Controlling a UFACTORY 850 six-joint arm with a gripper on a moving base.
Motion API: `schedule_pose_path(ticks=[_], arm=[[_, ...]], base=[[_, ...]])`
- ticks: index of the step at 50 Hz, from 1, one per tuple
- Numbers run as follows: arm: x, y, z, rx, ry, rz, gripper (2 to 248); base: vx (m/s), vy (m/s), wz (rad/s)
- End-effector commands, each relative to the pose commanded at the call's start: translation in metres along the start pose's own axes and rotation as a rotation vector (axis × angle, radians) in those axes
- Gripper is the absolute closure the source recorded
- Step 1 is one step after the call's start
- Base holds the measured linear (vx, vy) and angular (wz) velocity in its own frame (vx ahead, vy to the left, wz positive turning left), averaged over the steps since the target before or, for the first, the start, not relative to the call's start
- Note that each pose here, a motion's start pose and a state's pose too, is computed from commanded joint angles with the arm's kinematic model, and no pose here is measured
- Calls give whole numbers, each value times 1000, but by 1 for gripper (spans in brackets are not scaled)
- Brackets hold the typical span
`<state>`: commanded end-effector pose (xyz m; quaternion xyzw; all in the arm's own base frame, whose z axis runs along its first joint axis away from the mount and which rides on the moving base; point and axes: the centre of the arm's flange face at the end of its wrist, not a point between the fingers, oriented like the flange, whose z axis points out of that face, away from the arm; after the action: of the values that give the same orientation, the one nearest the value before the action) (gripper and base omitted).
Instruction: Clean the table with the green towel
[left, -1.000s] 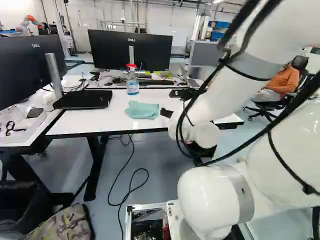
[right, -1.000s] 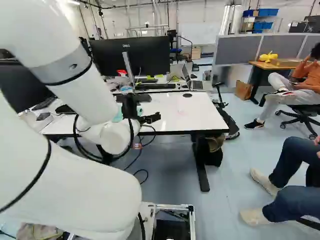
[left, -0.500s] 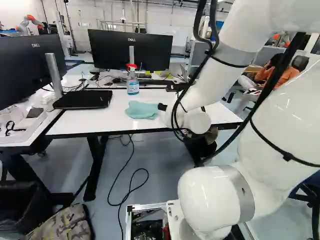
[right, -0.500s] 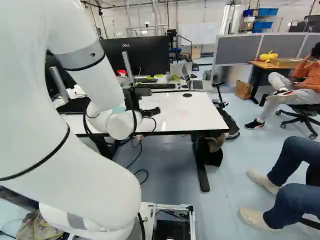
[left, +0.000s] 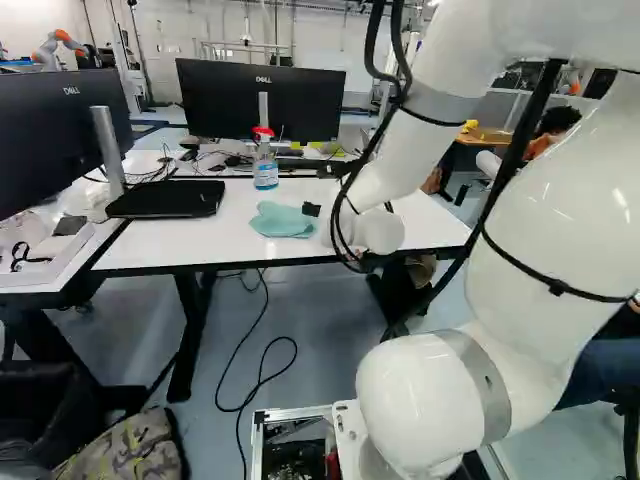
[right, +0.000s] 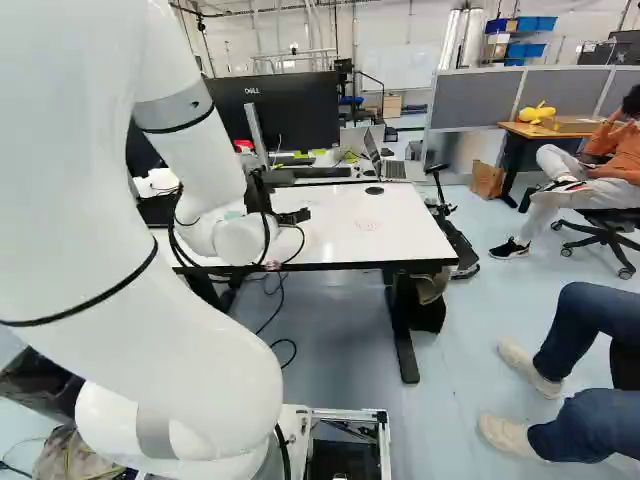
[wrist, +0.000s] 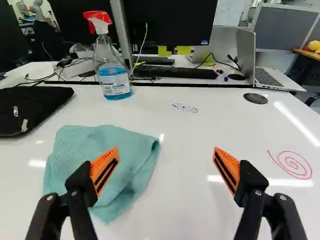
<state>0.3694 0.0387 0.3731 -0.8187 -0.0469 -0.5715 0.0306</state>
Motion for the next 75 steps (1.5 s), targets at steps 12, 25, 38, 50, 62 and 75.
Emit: schedule_pose_path(ticks=[12,25,38,50,62,75], arm=[[3,-16,8,39,0,-14,3],[7,-33,20,79,-10,-30,3],[14,-50,37,114,-8,-42,3],[28,-65,48,142,-4,-53,3],[37,-80,54,171,-39,-67,3],[34,-89,57,185,-113,-81,3]], base=[[0,0,0],[0,0,0],[0,0,0],[0,0,0],[0,0,0],[0,0,0]])
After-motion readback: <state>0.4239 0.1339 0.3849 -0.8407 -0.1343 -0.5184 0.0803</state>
